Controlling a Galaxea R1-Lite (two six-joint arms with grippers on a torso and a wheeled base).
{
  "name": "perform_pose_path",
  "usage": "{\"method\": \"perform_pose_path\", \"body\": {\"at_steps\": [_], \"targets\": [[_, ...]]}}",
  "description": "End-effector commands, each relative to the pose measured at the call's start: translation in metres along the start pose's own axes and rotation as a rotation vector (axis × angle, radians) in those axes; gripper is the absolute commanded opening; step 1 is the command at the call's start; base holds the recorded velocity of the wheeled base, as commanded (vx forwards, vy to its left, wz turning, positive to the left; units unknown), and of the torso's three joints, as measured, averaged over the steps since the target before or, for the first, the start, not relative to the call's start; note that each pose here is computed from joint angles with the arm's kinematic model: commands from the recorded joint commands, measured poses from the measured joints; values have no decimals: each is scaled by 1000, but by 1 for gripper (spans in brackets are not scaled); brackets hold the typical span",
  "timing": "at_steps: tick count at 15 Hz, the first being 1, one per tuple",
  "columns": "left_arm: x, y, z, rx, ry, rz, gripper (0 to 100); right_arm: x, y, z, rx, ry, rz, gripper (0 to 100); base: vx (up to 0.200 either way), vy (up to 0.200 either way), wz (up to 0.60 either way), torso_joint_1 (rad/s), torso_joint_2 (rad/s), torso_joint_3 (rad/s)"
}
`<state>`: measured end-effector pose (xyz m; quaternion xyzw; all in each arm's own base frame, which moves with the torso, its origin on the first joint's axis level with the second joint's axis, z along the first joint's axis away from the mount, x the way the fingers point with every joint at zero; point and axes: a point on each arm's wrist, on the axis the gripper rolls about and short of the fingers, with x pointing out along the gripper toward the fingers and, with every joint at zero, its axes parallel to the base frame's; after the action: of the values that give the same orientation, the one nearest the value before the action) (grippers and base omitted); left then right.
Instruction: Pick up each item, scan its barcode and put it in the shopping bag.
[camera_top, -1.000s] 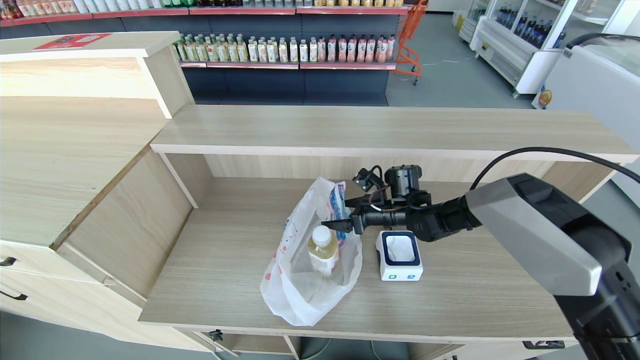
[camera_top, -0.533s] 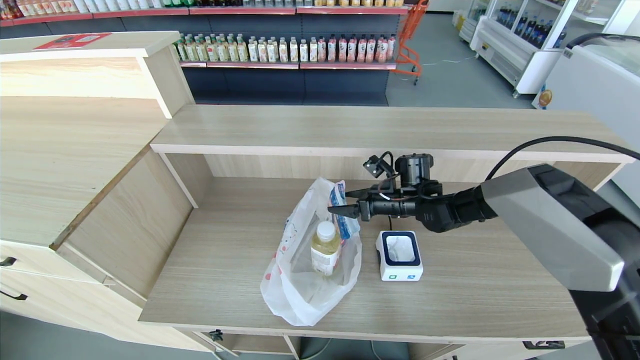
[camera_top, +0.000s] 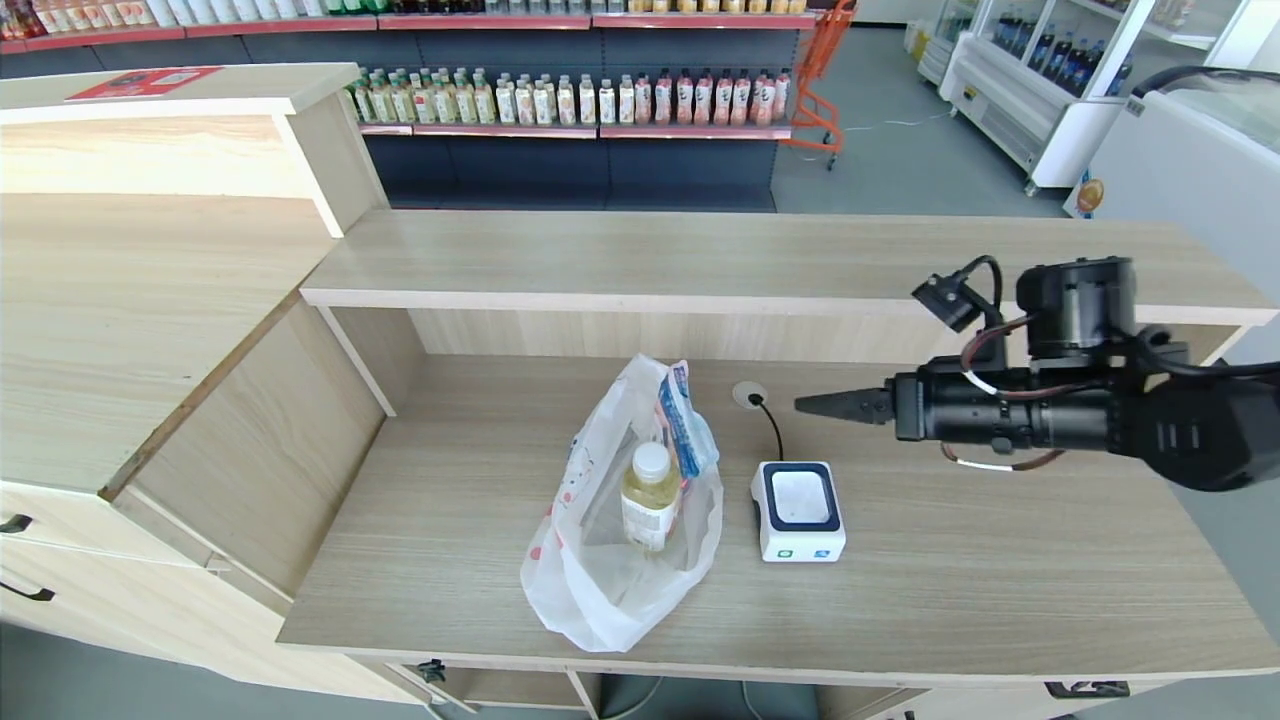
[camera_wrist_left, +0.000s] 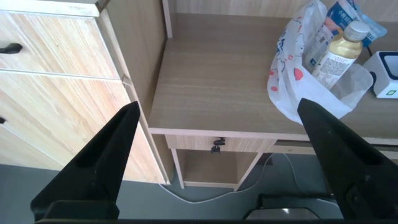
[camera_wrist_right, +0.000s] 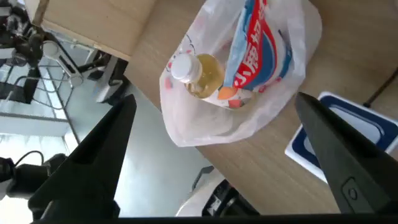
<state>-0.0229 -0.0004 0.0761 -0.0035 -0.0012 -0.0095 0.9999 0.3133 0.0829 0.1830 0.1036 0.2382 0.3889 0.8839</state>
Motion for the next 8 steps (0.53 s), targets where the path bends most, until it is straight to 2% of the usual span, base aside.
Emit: {"method": "perform_pose_path", "body": {"at_steps": [1,2,4,6,8], "targets": [[0,0,0,-1,-1,1,100,-111,26,-45,-13,-12,-430,100,0,0,0,0,0,0],[0,0,0,-1,-1,1,100,-129,39,-69,-1,-29,-512,100,0,0,0,0,0,0],[0,0,0,-1,-1,1,100,-159,58,-111,26,-103,-581,100,0,0,0,0,0,0],[0,0,0,-1,-1,1,100,-189,87,-165,-18,-216,-675,100,0,0,0,0,0,0],[0,0,0,-1,-1,1,100,-202,103,-210,-88,-327,-669,100,0,0,0,0,0,0]]}}
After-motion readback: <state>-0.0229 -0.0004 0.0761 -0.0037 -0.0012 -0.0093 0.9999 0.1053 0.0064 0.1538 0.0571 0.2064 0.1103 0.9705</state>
